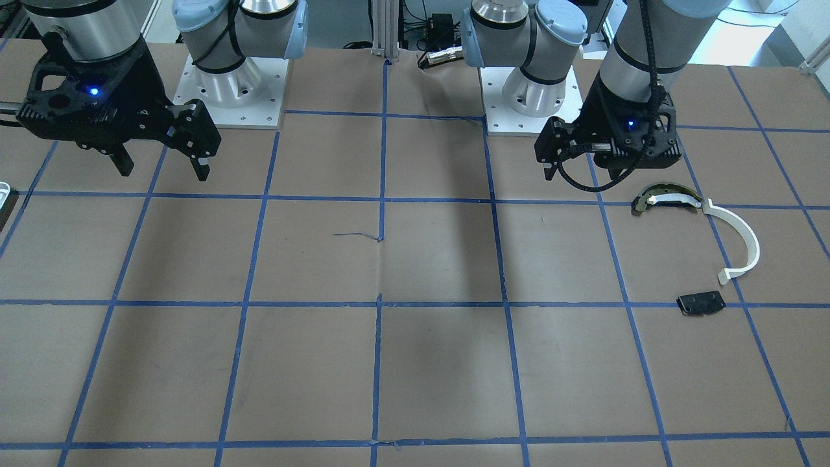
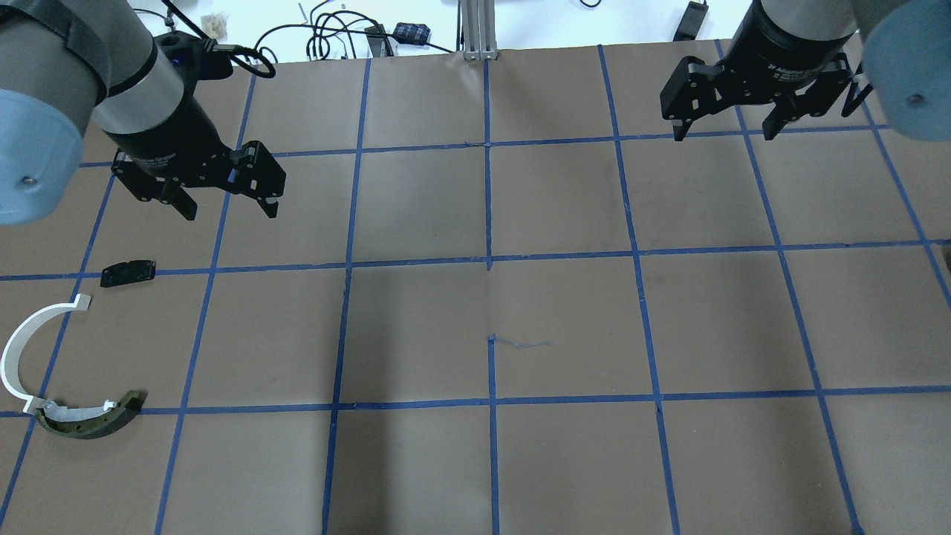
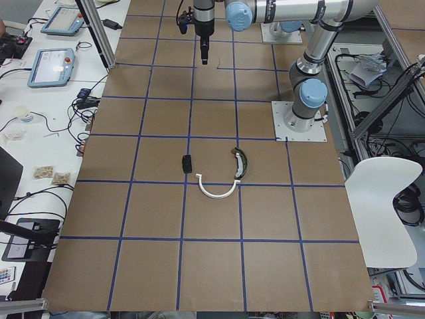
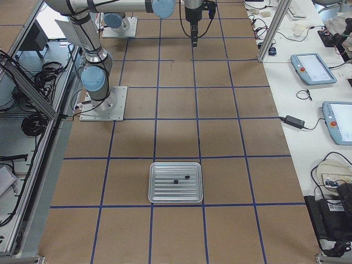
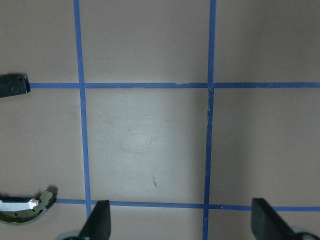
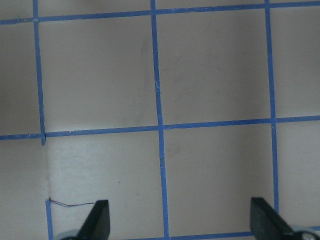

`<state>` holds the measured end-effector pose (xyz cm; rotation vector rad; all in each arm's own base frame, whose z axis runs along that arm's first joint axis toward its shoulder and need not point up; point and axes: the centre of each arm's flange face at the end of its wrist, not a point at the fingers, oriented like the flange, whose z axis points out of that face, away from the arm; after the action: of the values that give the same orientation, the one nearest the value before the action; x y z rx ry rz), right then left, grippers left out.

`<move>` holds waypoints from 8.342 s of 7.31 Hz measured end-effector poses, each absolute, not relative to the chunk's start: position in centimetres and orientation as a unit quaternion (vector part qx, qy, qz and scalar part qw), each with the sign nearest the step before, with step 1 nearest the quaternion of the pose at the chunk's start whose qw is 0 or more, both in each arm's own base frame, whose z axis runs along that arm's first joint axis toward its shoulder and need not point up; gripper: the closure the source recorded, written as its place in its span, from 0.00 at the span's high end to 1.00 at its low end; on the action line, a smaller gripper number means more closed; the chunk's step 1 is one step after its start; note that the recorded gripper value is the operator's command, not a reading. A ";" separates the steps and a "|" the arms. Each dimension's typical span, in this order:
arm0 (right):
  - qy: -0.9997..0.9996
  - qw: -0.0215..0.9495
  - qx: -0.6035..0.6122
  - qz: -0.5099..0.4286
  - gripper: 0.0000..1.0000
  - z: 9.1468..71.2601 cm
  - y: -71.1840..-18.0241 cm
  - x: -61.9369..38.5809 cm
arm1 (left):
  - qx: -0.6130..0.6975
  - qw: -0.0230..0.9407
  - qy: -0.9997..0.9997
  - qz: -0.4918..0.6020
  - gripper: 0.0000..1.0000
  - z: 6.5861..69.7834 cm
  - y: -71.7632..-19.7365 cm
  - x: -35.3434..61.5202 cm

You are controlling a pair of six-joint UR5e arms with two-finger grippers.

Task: Place bearing gear from tray to pile

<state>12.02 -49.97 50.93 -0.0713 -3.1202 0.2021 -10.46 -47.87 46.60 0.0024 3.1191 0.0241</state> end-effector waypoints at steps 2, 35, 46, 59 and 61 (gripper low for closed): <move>-0.998 0.007 -0.022 0.066 1.00 50.9 -50.0 12.0 | 0.002 0.010 1.000 0.012 1.00 46.7 -47.6 -10.6; -0.948 -0.026 0.316 0.004 0.78 18.0 -45.6 -47.0 | 0.004 0.025 0.999 0.034 1.00 46.0 -46.9 -10.2; -0.944 0.030 0.328 -0.015 0.06 24.0 -45.1 -46.7 | 0.005 0.034 0.999 0.034 1.00 46.0 -47.0 -10.0; -0.983 0.036 0.174 0.034 0.09 50.3 -51.3 8.3 | 0.005 0.035 0.999 0.034 1.00 45.9 -47.1 -9.9; -0.993 0.016 0.113 0.032 0.08 47.4 -51.6 17.2 | 0.005 0.035 0.999 0.034 1.00 45.9 -47.1 -9.9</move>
<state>17.19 -51.62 47.43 0.3511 -3.0876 0.1008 -9.93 -47.06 45.90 0.0162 3.0693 0.1045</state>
